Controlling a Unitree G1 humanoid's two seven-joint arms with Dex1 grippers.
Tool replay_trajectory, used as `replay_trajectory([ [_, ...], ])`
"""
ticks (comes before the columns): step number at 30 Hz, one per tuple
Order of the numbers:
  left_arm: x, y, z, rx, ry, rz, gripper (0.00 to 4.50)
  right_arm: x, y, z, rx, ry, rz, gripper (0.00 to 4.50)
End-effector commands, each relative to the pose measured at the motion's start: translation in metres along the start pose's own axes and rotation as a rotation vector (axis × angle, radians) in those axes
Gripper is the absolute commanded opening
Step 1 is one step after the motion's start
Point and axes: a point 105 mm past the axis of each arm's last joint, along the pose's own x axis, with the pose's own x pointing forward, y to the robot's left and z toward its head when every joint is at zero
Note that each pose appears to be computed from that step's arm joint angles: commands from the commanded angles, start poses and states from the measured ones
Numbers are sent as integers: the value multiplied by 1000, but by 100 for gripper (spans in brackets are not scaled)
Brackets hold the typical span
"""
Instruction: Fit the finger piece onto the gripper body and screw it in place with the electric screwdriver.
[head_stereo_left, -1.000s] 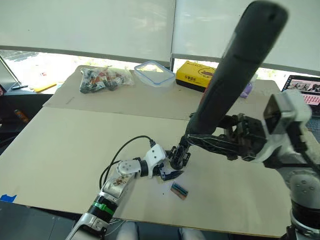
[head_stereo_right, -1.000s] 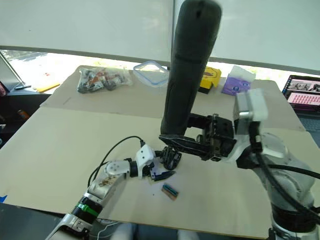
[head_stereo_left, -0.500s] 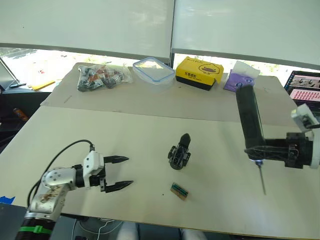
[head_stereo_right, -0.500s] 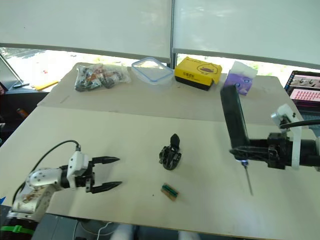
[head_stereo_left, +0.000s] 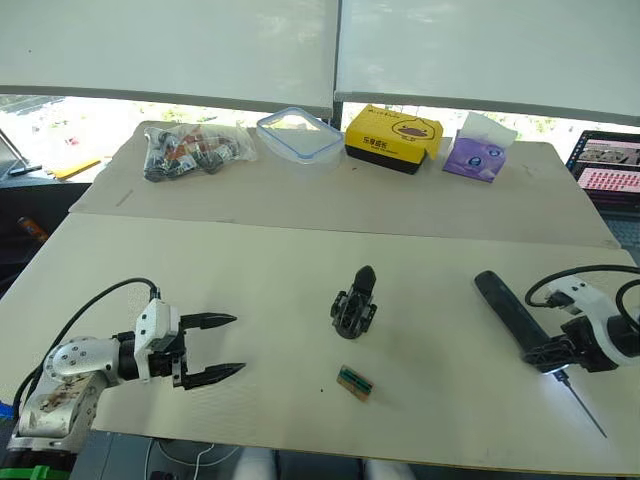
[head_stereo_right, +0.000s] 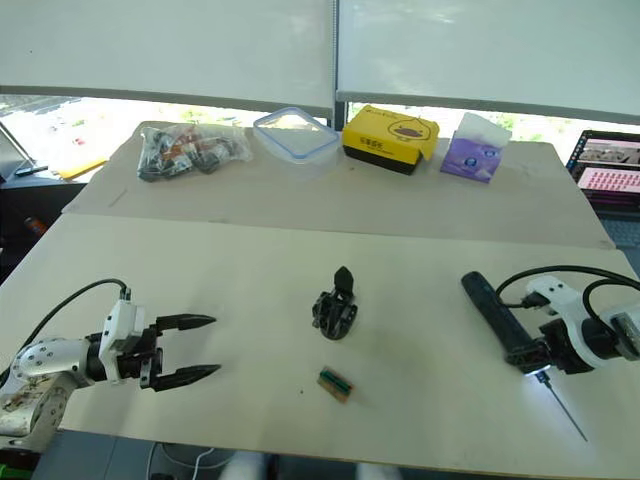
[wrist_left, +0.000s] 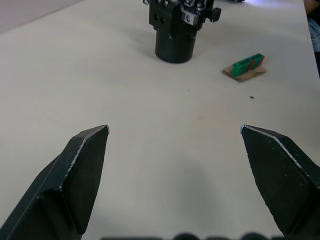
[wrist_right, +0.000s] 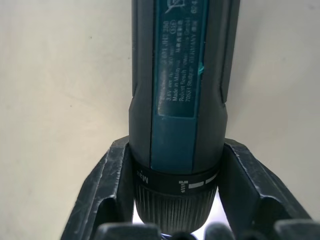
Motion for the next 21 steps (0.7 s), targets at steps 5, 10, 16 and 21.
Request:
replay_trajectory([
  [5, -19, 17, 1, 82, 56, 145, 450, -30, -20, 12, -100, -117, -71, 445],
  [10, -41, 31, -7, 158, 139, 265, 450, -71, 13, 48, -503, -523, 103, 445],
  [16, -72, 44, -9, 209, 212, 369, 450, -87, 63, 50, -833, -876, 192, 445],
  [21, -79, 41, -10, 214, 217, 351, 450, -72, 75, 46, -960, -921, 182, 445],
])
